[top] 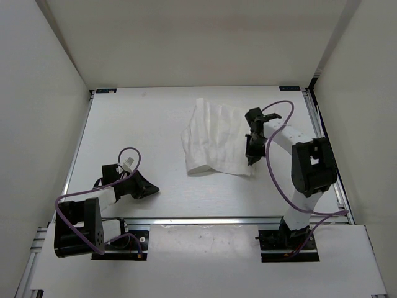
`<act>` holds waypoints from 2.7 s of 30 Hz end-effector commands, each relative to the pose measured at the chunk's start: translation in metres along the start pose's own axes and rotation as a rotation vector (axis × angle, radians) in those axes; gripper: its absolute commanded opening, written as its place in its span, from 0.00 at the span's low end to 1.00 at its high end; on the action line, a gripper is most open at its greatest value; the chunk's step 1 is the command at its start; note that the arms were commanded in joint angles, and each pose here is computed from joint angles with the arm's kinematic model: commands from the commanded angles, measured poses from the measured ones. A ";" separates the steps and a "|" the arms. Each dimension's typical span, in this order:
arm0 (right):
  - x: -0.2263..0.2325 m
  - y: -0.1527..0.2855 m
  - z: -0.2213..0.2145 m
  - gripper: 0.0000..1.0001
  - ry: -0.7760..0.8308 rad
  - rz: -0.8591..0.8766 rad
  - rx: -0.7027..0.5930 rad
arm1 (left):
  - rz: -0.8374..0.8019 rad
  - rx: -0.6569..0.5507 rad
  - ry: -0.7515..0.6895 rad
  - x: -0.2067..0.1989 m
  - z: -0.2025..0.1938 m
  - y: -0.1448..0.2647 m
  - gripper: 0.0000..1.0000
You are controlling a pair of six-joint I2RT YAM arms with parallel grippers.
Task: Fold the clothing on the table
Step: Flatten the skirt out
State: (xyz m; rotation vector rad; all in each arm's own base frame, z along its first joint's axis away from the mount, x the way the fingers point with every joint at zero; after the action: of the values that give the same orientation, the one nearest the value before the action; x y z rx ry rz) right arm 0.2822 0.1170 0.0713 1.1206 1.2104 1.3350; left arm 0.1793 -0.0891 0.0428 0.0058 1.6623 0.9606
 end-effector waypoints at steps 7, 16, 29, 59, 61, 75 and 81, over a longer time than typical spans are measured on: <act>-0.016 0.134 0.069 0.00 -0.064 0.168 -0.409 | -0.032 0.003 -0.031 -0.005 0.001 0.000 0.24; -0.016 0.093 0.043 0.00 -0.096 0.217 -0.279 | -0.121 0.013 -0.072 -0.027 0.007 0.000 0.27; 0.075 0.081 0.046 0.00 0.074 0.493 -0.176 | -0.151 -0.004 -0.211 -0.101 0.014 -0.054 0.02; 0.108 0.067 -0.009 0.01 0.053 0.582 0.029 | -0.176 -0.584 -0.003 -0.107 0.106 -0.108 0.00; 0.098 0.073 -0.008 0.00 0.020 0.594 0.014 | -0.126 -0.592 -0.031 -0.098 0.105 -0.111 0.00; 0.047 0.079 -0.046 0.00 -0.123 0.694 0.103 | 0.250 -0.592 -0.380 -0.130 0.143 -0.139 0.00; 0.022 0.074 -0.052 0.00 -0.170 0.667 0.106 | 0.426 -0.630 -0.571 -0.152 0.141 -0.138 0.00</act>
State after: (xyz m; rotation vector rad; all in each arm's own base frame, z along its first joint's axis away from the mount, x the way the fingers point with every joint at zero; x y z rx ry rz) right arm 0.2323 0.1404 0.1287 1.7660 0.8157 1.5905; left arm 0.4218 -0.1791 0.0889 -0.0022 0.9222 1.5062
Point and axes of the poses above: each gripper's point midway between its finger pads, its own y axis back along the fingers, its own x axis along the line the jaws close on, z = x × y, the point moved 4 cm from there along y, back along the fingers, and after that the axes turned 11 degrees about y, right-handed, at the moved point
